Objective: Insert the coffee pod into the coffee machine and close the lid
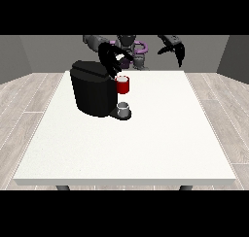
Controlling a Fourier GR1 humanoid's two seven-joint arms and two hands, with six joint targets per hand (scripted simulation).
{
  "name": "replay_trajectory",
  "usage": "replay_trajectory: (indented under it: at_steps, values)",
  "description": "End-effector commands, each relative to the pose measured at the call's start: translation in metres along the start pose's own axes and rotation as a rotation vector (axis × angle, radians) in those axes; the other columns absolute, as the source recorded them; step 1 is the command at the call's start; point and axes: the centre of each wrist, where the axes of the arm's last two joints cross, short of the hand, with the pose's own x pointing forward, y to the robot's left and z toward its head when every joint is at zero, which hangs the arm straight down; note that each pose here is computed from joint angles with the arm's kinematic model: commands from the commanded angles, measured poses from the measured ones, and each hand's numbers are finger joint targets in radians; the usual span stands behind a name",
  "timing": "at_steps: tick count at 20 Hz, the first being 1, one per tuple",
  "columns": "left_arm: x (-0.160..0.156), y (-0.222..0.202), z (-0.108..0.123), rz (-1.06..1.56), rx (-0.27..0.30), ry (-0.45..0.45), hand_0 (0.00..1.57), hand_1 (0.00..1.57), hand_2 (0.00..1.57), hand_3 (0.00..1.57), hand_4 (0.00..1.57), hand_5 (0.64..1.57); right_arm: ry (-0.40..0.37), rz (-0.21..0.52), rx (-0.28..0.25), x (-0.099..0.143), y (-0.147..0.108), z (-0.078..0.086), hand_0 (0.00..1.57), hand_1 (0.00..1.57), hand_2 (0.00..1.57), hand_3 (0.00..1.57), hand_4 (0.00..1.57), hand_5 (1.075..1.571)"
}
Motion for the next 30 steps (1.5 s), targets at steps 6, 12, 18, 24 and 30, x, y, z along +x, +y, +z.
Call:
replay_trajectory:
  at_steps: [6, 12, 18, 24, 30]
  values:
    - [0.019, -0.006, -0.019, -0.013, -0.066, -0.073, 0.00, 0.00, 0.00, 0.00, 0.40, 1.571, -0.285, 0.035, 0.072, 0.071, 0.014, 0.012, 0.00, 0.00, 0.00, 0.00, 0.05, 1.571]
    - [0.034, -0.023, -0.038, -0.015, -0.119, -0.116, 0.00, 0.00, 0.00, 0.00, 0.40, 1.571, -0.295, 0.051, 0.025, 0.104, -0.003, 0.023, 0.00, 0.00, 0.00, 0.00, 0.00, 1.571]
    - [0.050, -0.037, -0.051, -0.022, -0.180, -0.177, 0.00, 0.00, 0.00, 0.00, 0.38, 1.571, -0.296, 0.042, -0.065, 0.114, -0.038, 0.026, 0.00, 0.00, 0.00, 0.00, 0.00, 1.571]
    - [0.064, -0.042, -0.062, -0.025, -0.232, -0.221, 0.00, 0.00, 0.00, 0.00, 0.20, 1.571, -0.289, -0.024, -0.106, 0.116, -0.057, 0.039, 0.00, 0.00, 0.00, 0.00, 0.05, 1.571]
    - [0.080, -0.021, -0.067, -0.043, -0.194, -0.243, 0.00, 0.00, 0.00, 0.00, 0.30, 1.571, -0.481, -0.065, -0.060, 0.122, -0.049, 0.038, 0.00, 0.00, 0.00, 0.00, 0.00, 1.571]
